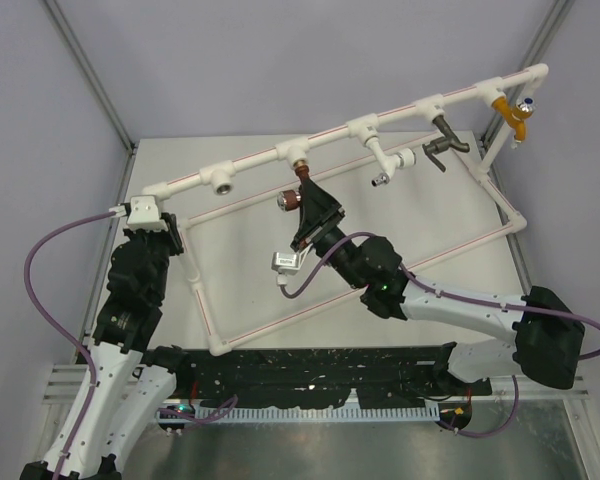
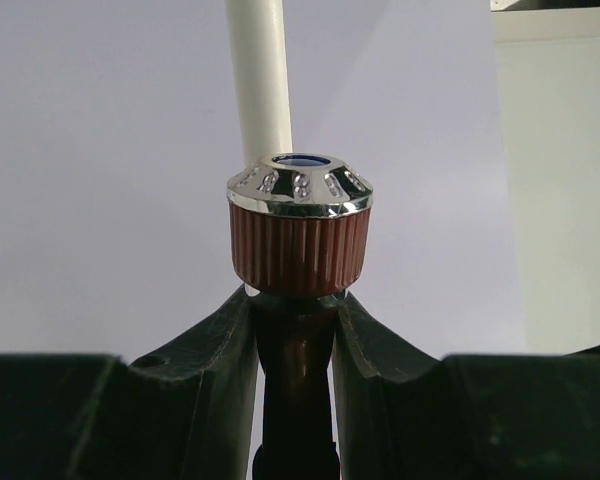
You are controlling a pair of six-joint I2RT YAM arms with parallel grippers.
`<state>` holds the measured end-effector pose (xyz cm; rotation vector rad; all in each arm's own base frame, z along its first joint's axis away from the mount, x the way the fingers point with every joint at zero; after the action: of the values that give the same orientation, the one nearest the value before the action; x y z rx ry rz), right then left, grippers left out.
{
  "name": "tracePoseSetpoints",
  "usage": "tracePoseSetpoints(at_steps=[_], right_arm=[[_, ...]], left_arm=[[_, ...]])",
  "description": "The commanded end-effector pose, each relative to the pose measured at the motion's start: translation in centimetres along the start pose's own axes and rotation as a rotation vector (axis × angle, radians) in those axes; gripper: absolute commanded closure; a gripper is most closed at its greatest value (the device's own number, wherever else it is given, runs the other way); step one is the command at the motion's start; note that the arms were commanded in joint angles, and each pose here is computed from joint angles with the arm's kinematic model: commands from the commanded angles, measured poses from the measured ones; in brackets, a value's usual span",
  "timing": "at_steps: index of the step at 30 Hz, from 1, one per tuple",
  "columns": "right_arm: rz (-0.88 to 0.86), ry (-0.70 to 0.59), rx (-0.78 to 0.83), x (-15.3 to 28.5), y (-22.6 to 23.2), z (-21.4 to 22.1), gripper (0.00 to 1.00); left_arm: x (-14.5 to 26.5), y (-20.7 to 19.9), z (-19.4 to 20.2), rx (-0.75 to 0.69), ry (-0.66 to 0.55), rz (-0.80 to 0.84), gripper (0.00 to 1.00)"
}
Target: Install the water faucets
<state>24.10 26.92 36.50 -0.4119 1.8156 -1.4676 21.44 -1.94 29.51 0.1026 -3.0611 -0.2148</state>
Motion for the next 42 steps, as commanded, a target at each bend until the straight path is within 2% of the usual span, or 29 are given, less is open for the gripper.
tracePoseSetpoints(at_steps=[1,5,8,12,20,28,37,42], right_arm=[[-0.069,0.004,-0.005,-0.8,-1.5,0.3,0.95],[-0.136,0.045,-0.015,-0.9,-1.7,1.0,0.95],[-0.145,0.081,-0.090,-0.8,-2.1,1.9,0.95],[-0.178,0.134,-0.087,-0.8,-0.4,2.4,0.95],[-0.111,0.198,-0.092,-1.4,2.4,2.8,0.95],[-0.105,0.200,-0.301,-1.5,3.2,2.6,0.95],[-0.092,0.159,-0.555,-1.3,1.4,2.1,0.95],[-0.087,0.170,-0.641,-1.4,1.5,2.1,0.95]], left_arm=[[0.7,-1.7,4.5,-0.095,0.178,0.131,1.00],[0.7,-1.6,4.5,-0.096,0.177,0.129,1.00],[0.7,-1.6,4.5,-0.096,0.175,0.129,1.00],[0.7,-1.6,4.5,-0.094,0.175,0.132,1.00],[0.8,-1.7,4.5,-0.093,0.174,0.132,1.00],[0.8,-1.7,4.4,-0.092,0.170,0.133,1.00],[0.8,-1.7,4.4,-0.092,0.169,0.134,1.00],[0.9,-1.7,4.4,-0.092,0.167,0.135,1.00]])
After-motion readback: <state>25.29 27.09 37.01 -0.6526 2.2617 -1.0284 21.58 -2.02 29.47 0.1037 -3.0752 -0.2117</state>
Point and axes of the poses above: each gripper's point midway between its finger pads, its own x axis back along the fingers, its own y axis along the line the jaws close on, z = x × y, the point moved 6 cm from there along x, back along the fingers, and after that the axes turned 7 degrees about -x, right-handed, at the moved point
